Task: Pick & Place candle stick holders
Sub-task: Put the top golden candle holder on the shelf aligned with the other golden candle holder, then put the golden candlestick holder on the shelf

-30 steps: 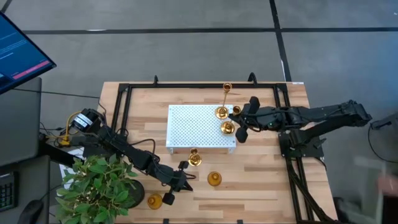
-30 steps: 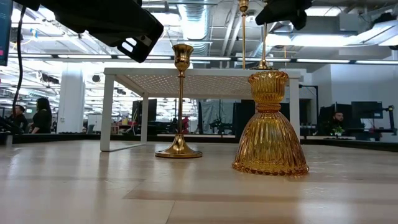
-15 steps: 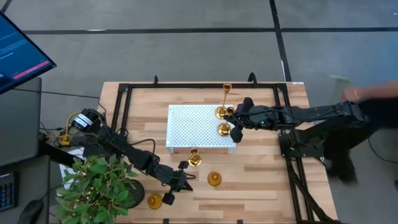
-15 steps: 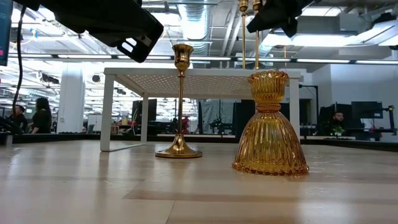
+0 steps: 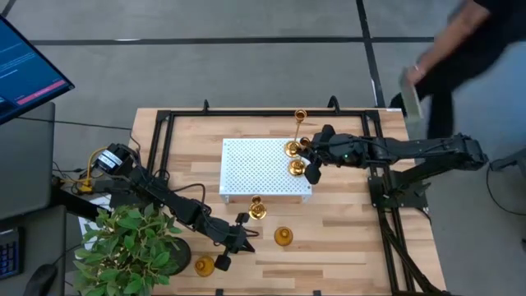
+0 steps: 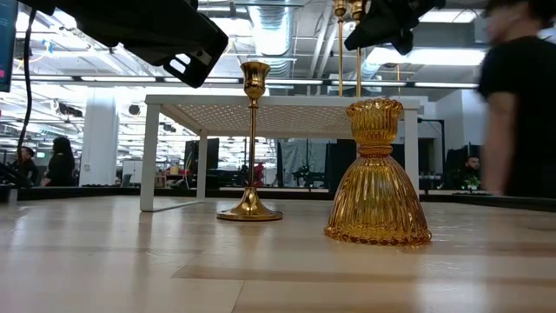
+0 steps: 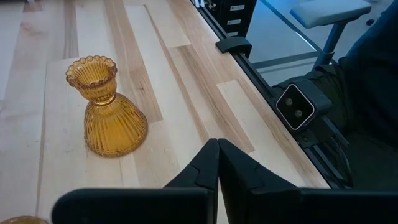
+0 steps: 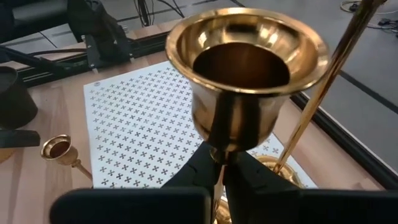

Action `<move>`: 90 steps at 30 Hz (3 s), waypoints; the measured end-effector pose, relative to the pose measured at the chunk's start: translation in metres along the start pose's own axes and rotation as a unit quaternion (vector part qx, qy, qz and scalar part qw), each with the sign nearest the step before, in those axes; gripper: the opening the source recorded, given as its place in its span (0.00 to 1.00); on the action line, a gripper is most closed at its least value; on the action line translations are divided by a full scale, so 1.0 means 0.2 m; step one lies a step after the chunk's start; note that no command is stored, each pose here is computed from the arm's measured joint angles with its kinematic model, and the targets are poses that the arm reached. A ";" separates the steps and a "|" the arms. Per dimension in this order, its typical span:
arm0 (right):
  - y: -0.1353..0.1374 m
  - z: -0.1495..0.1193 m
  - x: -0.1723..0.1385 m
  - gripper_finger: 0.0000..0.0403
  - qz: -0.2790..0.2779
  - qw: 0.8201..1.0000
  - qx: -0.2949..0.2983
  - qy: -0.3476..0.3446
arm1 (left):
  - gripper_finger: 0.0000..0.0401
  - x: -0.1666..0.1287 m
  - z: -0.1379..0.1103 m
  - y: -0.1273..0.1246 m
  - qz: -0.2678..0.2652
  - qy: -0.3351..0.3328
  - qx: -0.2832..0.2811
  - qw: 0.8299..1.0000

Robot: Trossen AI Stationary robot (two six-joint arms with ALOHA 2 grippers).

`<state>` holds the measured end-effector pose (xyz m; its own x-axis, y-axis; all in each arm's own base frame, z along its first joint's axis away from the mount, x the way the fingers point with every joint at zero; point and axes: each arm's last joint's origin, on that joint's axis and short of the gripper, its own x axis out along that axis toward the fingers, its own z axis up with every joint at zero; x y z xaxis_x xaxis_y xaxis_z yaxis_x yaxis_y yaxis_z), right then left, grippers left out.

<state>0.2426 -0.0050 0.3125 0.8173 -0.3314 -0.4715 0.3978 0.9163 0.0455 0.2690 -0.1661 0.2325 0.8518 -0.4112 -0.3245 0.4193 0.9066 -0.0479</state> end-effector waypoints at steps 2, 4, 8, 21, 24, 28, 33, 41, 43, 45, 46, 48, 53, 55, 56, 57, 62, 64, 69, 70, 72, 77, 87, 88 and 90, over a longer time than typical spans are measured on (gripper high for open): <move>0.00 0.00 0.00 0.05 0.003 1.000 0.001 0.001 | 0.02 0.00 0.00 0.00 0.000 0.000 0.000 1.000; 0.00 -0.01 0.00 0.09 0.004 1.000 -0.001 0.007 | 0.02 0.00 0.00 0.00 0.000 0.000 0.000 1.000; 0.00 -0.01 0.01 0.17 0.004 1.000 -0.024 0.007 | 0.02 0.00 0.00 0.00 0.000 0.000 0.000 1.000; -0.06 0.01 -0.18 0.27 0.011 1.000 -0.022 -0.010 | 0.02 0.00 0.00 0.00 0.000 0.001 -0.004 1.000; -0.08 0.00 -0.25 0.27 0.019 0.999 -0.022 -0.015 | 0.02 0.00 0.00 0.00 0.000 0.002 -0.004 1.000; -0.07 0.00 -0.33 0.26 0.039 0.999 -0.021 -0.030 | 0.02 0.00 0.00 0.00 0.001 0.005 -0.004 1.000; -0.05 0.00 -0.37 0.24 0.059 0.997 -0.025 -0.039 | 0.02 0.00 -0.01 0.01 0.034 0.003 -0.012 0.999; -0.02 -0.02 -0.36 0.22 0.067 0.997 -0.037 -0.024 | 0.01 -0.02 -0.08 0.04 0.180 0.054 -0.065 0.980; -0.02 -0.02 -0.35 0.21 0.064 0.997 -0.040 -0.016 | 0.01 -0.03 -0.10 0.05 0.211 0.067 -0.083 0.972; -0.02 -0.03 -0.35 0.20 0.064 0.997 -0.040 -0.015 | 0.01 -0.03 -0.11 0.05 0.226 0.065 -0.099 0.967; -0.02 -0.02 -0.35 0.20 0.064 0.997 -0.040 -0.016 | 0.01 -0.03 -0.11 0.06 0.229 0.063 -0.101 0.966; -0.02 -0.03 -0.35 0.19 0.064 0.997 -0.041 -0.014 | 0.02 -0.03 -0.11 0.06 0.232 0.062 -0.102 0.965; -0.02 -0.03 -0.35 0.17 0.063 0.997 -0.041 -0.013 | 0.05 -0.03 -0.10 0.11 0.290 0.043 -0.112 0.950; -0.02 -0.03 -0.35 0.16 0.063 0.997 -0.041 -0.014 | 0.08 -0.03 -0.10 0.12 0.302 0.039 -0.112 0.946; -0.02 -0.03 -0.35 0.16 0.063 0.997 -0.042 -0.014 | 0.09 -0.03 -0.10 0.12 0.308 0.037 -0.114 0.944; -0.02 -0.03 -0.35 0.16 0.063 0.997 -0.043 -0.013 | 0.11 -0.04 -0.10 0.12 0.315 0.033 -0.118 0.941; -0.02 -0.03 -0.35 0.16 0.061 0.997 -0.048 -0.007 | 0.21 -0.04 -0.10 0.13 0.334 0.018 -0.142 0.932; -0.02 -0.04 -0.35 0.16 0.060 0.997 -0.050 -0.002 | 0.24 -0.04 -0.10 0.13 0.335 0.011 -0.157 0.929; -0.03 -0.05 -0.35 0.16 0.059 0.997 -0.054 0.003 | 0.29 -0.03 -0.09 0.12 0.318 0.001 -0.188 0.929; -0.03 -0.05 -0.35 0.16 0.058 0.997 -0.054 0.004 | 0.28 -0.03 -0.09 0.11 0.314 -0.004 -0.191 0.930; -0.03 -0.06 -0.35 0.16 0.056 0.997 -0.058 0.012 | 0.25 -0.03 -0.08 0.09 0.306 -0.008 -0.188 0.933; -0.03 -0.07 -0.35 0.16 0.052 0.996 -0.062 0.029 | 0.11 -0.04 -0.06 0.00 0.294 -0.009 -0.135 0.946; -0.04 -0.09 -0.35 0.16 0.047 0.995 -0.068 0.049 | 0.01 -0.07 0.15 -0.08 0.283 -0.005 0.060 0.957; -0.04 -0.09 -0.35 0.16 0.046 0.995 -0.068 0.049 | 0.01 -0.08 0.17 -0.06 0.282 -0.006 0.064 0.957; -0.04 -0.10 -0.35 0.16 0.046 0.995 -0.071 0.054 | 0.01 -0.13 0.21 -0.03 0.274 -0.004 0.061 0.960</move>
<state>0.1741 0.0150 0.3277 0.7950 -0.2251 -0.5633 0.2536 0.9669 -0.0284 0.2572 -0.1648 0.2803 0.9568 0.1242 -0.2628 -0.0599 0.9690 0.2398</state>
